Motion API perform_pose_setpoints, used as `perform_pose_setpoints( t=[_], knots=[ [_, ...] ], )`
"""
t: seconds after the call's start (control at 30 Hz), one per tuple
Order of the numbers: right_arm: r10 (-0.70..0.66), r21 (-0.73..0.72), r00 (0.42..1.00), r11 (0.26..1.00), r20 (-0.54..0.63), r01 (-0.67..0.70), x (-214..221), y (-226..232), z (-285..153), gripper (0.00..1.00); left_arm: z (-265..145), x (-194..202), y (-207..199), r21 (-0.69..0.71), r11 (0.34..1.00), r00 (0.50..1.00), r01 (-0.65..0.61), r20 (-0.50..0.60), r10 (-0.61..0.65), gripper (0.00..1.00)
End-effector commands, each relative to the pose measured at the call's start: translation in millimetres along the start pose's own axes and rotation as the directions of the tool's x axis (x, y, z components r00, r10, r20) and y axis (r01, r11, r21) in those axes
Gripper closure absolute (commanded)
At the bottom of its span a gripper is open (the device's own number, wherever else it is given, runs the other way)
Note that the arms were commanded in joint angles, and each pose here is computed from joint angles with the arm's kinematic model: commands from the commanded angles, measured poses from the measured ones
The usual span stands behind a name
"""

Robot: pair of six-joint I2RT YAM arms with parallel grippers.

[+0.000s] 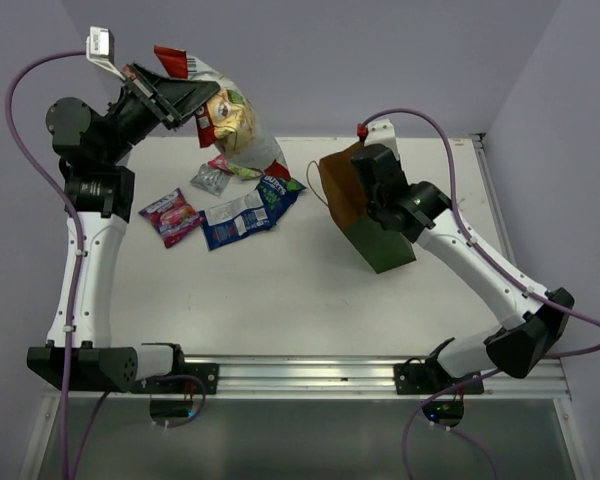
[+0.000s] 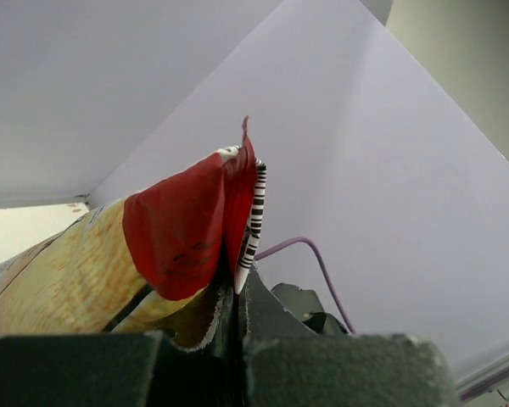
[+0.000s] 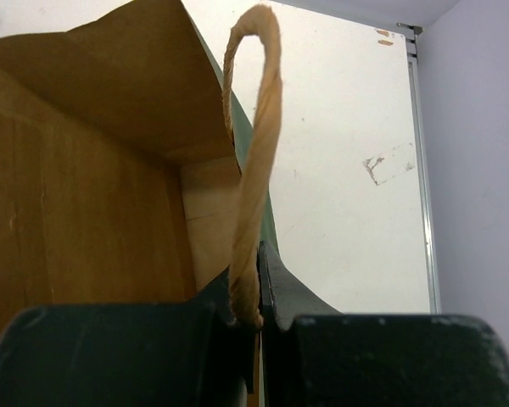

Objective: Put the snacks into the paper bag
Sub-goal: Place the snack in the paper bag.

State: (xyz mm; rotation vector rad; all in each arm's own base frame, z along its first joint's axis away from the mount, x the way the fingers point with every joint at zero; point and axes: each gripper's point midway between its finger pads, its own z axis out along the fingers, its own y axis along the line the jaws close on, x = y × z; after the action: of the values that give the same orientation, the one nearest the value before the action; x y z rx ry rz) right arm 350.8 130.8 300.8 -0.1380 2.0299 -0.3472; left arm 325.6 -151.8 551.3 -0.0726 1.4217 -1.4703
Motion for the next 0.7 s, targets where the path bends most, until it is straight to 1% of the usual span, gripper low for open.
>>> perform_pose_setpoints(
  t=[0.0, 0.13, 0.23, 0.43, 0.67],
  knots=[
    [0.045, 0.035, 0.998, 0.998, 0.034, -0.046, -15.1, -5.2, -6.9, 1.0, 7.0, -13.8, -51.3, 0.132, 0.989, 0.996, -0.069, 0.068, 0.06, 1.0],
    [0.03, 0.03, 0.999, 0.999, 0.024, -0.031, -12.8, 0.5, -7.2, 1.0, 16.2, -11.1, -63.5, 0.171, 0.983, 0.995, -0.072, 0.081, 0.059, 1.0],
    [0.031, 0.016, 0.999, 0.999, 0.018, -0.031, -11.2, 6.1, -7.9, 1.0, 27.4, -1.8, -65.7, 0.193, 0.979, 0.997, -0.062, 0.061, 0.051, 1.0],
    [0.053, -0.015, 0.999, 0.998, 0.01, -0.053, -10.8, 12.5, -10.9, 1.0, 53.2, 19.8, -62.2, 0.241, 0.97, 0.999, -0.033, -0.001, 0.034, 1.0],
    [0.073, -0.036, 0.997, 0.997, -0.003, -0.073, -6.6, 16.4, -11.8, 1.0, 81.9, 41.4, -64.2, 0.285, 0.958, 0.996, -0.035, -0.065, 0.056, 1.0]
  ],
)
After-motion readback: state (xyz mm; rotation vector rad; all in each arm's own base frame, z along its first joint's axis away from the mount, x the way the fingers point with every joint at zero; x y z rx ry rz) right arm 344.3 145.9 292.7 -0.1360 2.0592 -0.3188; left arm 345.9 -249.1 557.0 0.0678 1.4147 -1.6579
